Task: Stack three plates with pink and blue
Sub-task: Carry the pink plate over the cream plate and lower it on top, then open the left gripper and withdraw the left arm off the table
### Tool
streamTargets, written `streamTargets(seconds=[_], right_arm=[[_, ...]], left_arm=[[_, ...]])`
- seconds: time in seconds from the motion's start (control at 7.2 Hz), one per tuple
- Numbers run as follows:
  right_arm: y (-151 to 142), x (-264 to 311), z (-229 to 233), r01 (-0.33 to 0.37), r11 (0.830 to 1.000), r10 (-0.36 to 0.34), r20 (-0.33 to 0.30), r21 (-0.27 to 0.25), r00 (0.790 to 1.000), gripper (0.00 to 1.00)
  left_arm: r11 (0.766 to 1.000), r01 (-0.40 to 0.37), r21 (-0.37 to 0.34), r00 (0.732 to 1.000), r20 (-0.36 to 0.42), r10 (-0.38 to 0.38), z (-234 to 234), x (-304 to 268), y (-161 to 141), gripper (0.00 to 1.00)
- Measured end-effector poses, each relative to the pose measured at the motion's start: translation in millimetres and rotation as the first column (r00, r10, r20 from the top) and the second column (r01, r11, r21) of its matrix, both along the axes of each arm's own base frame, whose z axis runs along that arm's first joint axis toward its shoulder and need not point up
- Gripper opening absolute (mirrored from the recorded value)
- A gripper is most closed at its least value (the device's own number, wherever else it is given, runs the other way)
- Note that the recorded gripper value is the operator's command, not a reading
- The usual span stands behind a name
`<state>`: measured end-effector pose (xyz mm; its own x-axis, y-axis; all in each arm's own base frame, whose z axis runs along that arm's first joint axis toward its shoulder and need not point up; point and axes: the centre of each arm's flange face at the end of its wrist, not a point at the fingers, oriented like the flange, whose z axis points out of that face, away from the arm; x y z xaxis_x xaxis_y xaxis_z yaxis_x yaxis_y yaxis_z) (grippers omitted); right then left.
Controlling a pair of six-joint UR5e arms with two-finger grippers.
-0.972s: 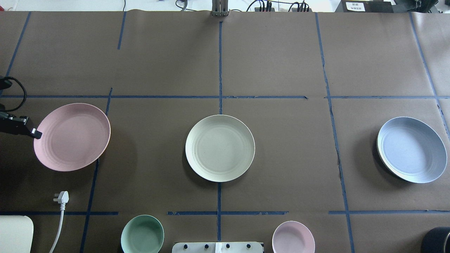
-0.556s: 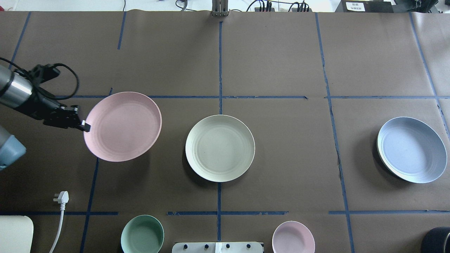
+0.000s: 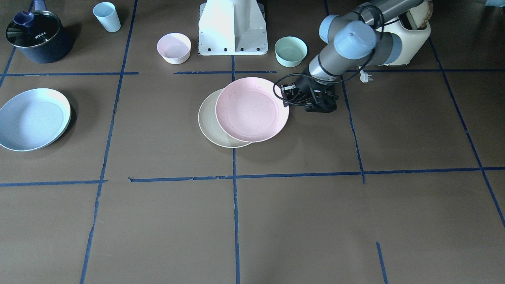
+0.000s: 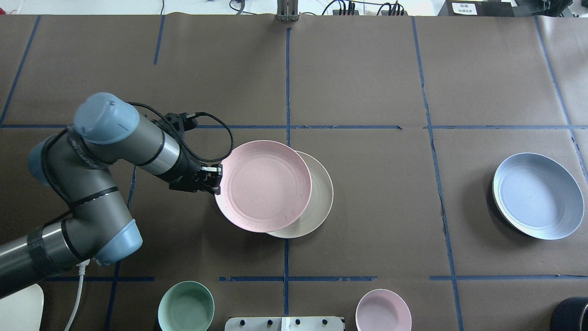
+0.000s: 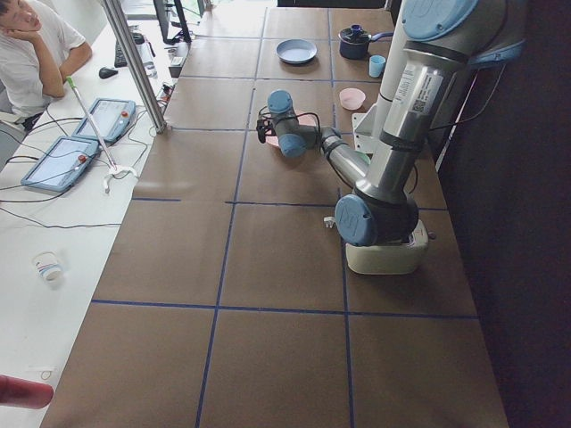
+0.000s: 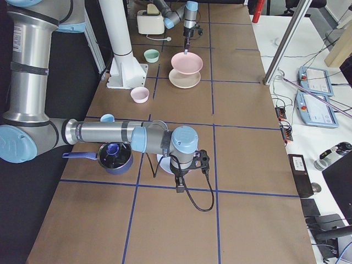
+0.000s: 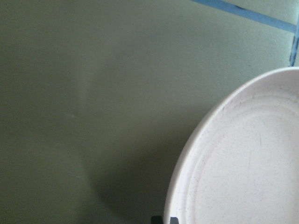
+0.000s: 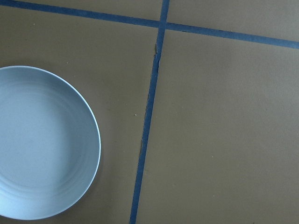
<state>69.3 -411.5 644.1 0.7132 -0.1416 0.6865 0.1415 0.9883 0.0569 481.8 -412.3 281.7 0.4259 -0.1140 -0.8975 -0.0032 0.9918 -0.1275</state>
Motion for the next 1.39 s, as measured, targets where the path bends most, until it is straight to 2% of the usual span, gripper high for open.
streamTargets(seconds=[0.14, 0.28, 0.42, 0.69, 0.83, 0.97, 1.11, 1.25, 1.39], right_arm=[[0.2, -0.1, 0.4, 0.000, 1.000, 0.000, 0.000, -0.001, 1.000, 1.00], [0.5, -0.1, 0.9, 0.000, 1.000, 0.000, 0.000, -0.002, 1.000, 1.00], [0.7, -0.1, 1.1, 0.000, 1.000, 0.000, 0.001, -0.003, 1.000, 1.00], [0.3, -0.4, -0.3, 0.000, 1.000, 0.000, 0.005, 0.000, 1.000, 1.00], [-0.4, -0.5, -1.8, 0.001, 1.000, -0.001, 0.006, 0.005, 1.000, 1.00], [-1.0, -0.7, -3.7, 0.002, 1.000, -0.003, 0.008, 0.010, 1.000, 1.00], [-1.6, -1.4, -5.9, 0.002, 1.000, -0.002, 0.018, 0.014, 1.000, 1.00], [-2.2, -2.3, -8.2, 0.000, 1.000, -0.001, 0.030, 0.018, 1.000, 1.00], [-2.8, -2.7, -10.4, -0.001, 1.000, 0.000, 0.036, 0.021, 0.999, 1.00]], left_arm=[[1.000, -0.003, 0.006, 1.000, 0.008, 0.002, -8.7, 16.0, 7.6, 0.07], [1.000, -0.004, 0.007, 1.000, 0.013, 0.004, -13.0, 25.6, 9.3, 0.96], [1.000, -0.003, 0.009, 1.000, 0.014, 0.003, -16.8, 31.1, 8.6, 1.00], [1.000, 0.004, 0.011, 1.000, 0.015, -0.004, -20.1, 25.9, 1.3, 1.00], [1.000, 0.003, 0.016, 0.999, 0.032, -0.004, -14.4, 6.6, -15.0, 1.00], [0.999, -0.019, 0.051, 0.998, 0.054, 0.016, -0.6, -29.1, -37.1, 1.00], [0.990, -0.052, 0.129, 0.995, 0.087, 0.041, 26.3, -80.0, -57.2, 1.00], [0.970, -0.108, 0.219, 0.986, 0.147, 0.077, 67.1, -141.6, -67.5, 1.00], [0.944, -0.172, 0.282, 0.970, 0.217, 0.112, 107.2, -212.1, -70.6, 1.00]])
